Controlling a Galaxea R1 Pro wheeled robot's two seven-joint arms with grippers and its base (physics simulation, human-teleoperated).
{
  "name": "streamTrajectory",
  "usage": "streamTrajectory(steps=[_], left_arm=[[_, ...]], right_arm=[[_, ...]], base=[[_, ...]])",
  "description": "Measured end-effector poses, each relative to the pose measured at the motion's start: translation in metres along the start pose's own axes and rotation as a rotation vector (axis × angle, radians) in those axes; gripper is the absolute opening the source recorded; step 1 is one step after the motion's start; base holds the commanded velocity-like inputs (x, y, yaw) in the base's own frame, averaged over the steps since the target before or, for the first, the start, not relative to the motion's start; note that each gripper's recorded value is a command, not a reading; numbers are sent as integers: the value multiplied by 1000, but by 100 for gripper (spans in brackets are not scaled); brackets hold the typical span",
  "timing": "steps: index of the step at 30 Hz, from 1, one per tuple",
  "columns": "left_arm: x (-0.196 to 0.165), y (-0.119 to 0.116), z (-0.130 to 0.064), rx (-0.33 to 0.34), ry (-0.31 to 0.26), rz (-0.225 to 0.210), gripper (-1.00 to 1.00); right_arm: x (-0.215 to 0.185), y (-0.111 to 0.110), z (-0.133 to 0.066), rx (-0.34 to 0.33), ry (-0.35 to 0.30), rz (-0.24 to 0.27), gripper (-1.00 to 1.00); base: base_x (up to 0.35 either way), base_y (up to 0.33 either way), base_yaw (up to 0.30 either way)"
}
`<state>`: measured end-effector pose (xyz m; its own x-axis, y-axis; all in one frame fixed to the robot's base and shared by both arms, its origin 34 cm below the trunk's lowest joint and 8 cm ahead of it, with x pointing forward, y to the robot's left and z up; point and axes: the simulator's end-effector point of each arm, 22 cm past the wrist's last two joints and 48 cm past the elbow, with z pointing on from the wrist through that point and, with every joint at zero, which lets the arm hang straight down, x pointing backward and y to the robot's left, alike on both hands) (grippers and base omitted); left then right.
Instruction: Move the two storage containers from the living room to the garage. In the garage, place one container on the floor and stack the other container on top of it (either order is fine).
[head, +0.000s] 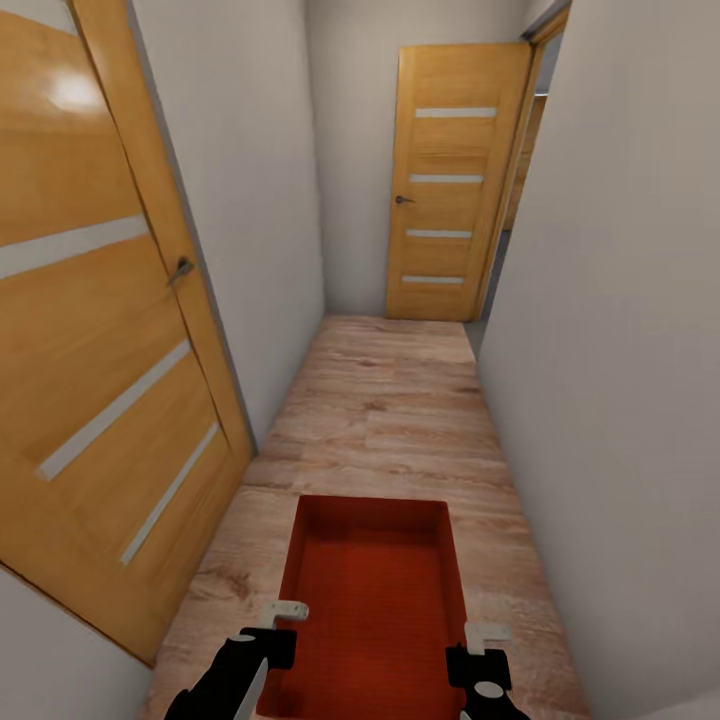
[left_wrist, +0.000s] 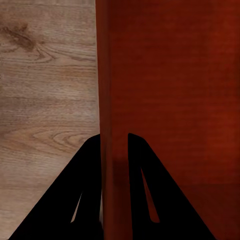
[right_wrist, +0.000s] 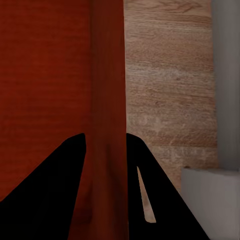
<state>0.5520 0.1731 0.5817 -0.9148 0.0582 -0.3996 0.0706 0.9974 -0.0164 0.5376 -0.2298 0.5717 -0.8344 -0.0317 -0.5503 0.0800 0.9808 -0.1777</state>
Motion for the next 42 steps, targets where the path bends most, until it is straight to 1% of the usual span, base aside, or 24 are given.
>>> streamTrajectory(steps=[42], left_arm=[[-2,0,0,-1,-5,0,-100]], right_arm=[[-3,0,0,-1,-5,2,-100]], base=[[322,0,0]])
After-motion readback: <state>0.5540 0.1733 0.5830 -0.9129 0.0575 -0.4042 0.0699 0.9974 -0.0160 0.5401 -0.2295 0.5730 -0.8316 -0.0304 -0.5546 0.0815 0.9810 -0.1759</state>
